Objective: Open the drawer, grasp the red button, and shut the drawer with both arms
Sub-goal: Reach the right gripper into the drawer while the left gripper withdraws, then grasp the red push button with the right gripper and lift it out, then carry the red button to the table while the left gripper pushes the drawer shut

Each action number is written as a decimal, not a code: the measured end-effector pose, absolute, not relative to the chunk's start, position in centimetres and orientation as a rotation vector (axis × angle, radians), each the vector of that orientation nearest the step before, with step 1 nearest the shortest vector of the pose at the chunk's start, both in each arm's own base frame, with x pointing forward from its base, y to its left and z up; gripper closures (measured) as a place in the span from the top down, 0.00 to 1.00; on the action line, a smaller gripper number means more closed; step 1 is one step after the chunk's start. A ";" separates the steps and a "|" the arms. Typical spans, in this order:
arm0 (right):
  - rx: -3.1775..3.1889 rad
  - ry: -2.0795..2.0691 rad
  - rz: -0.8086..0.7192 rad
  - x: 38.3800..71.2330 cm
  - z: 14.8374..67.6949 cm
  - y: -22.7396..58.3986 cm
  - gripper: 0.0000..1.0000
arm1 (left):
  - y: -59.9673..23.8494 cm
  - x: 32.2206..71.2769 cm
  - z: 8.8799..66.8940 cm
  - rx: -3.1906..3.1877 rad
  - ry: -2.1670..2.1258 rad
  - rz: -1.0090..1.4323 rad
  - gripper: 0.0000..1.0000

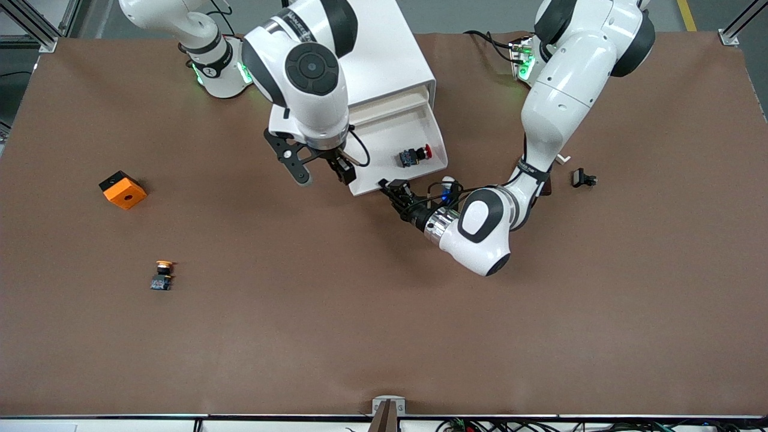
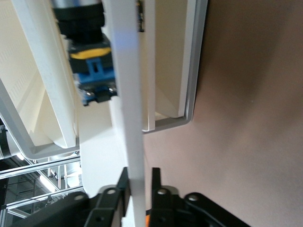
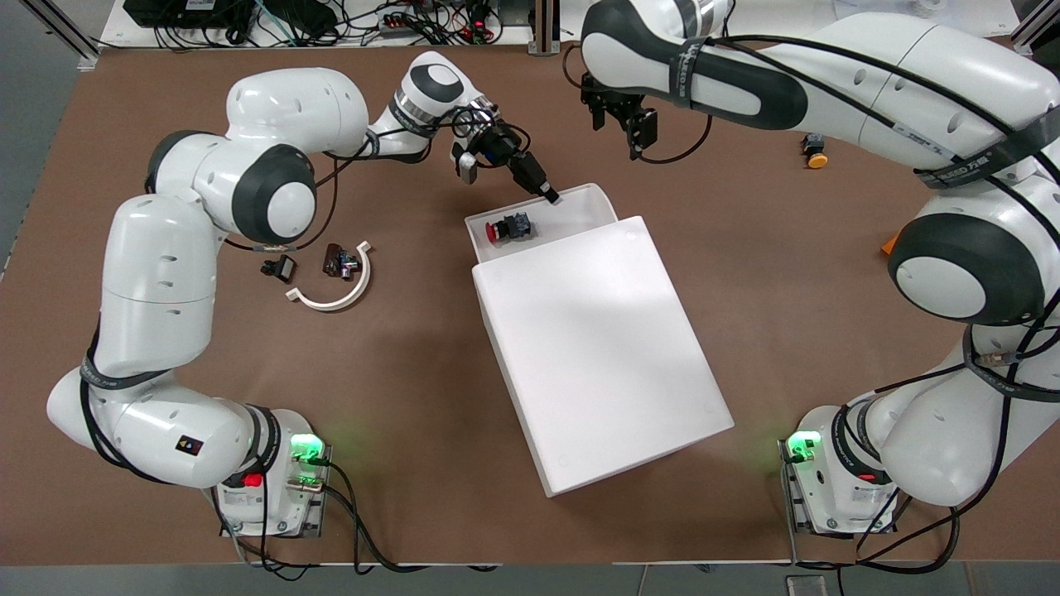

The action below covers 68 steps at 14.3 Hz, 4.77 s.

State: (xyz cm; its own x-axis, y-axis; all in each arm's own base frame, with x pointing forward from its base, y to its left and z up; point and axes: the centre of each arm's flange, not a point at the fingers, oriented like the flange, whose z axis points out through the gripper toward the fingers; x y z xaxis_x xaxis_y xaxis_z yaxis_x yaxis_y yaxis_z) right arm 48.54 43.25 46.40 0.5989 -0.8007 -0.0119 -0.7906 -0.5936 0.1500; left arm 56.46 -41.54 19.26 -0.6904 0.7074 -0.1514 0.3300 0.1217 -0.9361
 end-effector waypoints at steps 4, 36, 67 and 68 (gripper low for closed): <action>2.702 -1.377 -0.099 47.6 46.7 44.7 1.00 | -40.0 58.6 20.3 -1.160 -2.100 1.671 0.70; 2.535 -1.681 -0.214 42.4 34.5 57.9 1.00 | -17.8 66.1 49.9 -3.018 -0.723 0.210 1.00; 3.093 -0.549 -0.288 54.3 47.7 41.8 0.42 | -18.4 64.5 41.5 -3.142 -0.185 0.212 1.00; 3.103 -0.489 -0.302 55.1 47.7 39.1 0.42 | -19.6 64.2 41.2 -3.147 -0.159 0.207 1.00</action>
State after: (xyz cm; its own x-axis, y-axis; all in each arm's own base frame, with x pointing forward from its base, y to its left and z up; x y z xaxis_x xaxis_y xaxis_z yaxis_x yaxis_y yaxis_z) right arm 55.15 39.14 47.67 0.9336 -0.3034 -0.1906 -0.3062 -0.9519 0.0154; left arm 64.19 -19.61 41.24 0.9864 0.0990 -0.1312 0.1011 -0.9948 0.0097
